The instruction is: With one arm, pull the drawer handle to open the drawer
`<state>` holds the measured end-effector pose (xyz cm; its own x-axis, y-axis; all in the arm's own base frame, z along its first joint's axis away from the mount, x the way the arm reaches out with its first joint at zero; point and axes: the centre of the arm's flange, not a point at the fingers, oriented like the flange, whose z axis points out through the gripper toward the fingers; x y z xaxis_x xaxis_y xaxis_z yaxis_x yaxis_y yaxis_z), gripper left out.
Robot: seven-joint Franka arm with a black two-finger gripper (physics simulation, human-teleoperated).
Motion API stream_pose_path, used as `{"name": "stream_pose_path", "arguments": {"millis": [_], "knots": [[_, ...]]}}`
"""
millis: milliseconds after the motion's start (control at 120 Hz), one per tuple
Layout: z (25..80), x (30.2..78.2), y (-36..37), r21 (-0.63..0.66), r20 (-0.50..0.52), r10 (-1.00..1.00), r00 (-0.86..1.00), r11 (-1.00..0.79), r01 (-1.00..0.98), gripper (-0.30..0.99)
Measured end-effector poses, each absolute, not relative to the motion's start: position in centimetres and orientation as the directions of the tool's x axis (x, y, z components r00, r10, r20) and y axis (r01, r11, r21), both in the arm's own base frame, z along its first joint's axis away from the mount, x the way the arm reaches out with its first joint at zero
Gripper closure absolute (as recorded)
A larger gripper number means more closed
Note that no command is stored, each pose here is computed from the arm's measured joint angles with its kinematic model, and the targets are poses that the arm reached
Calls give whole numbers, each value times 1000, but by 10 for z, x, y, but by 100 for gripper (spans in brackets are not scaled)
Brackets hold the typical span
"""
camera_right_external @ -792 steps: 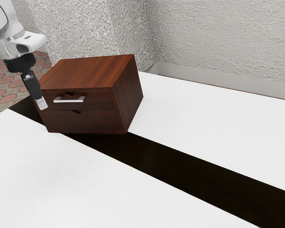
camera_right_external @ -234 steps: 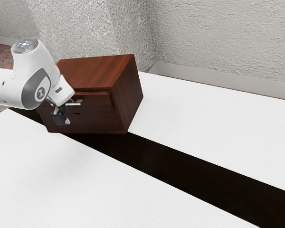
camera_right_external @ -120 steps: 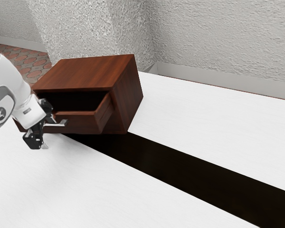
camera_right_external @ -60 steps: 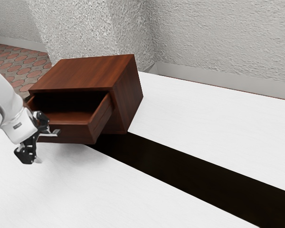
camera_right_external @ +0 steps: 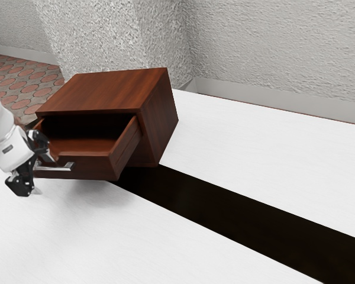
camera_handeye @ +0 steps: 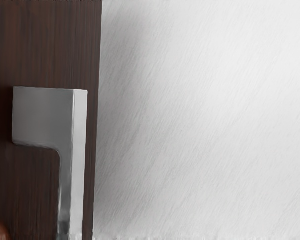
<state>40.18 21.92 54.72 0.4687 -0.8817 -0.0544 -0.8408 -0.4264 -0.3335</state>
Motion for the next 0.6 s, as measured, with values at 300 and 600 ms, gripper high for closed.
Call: {"name": "stream_pose_path", "arguments": {"millis": [300, 600], "knots": [[621, 394, 226, -385, -50, -869, 493, -439, -812, 1], [703, 416, 226, -327, 14, -801, 598, -569, -755, 0]]}}
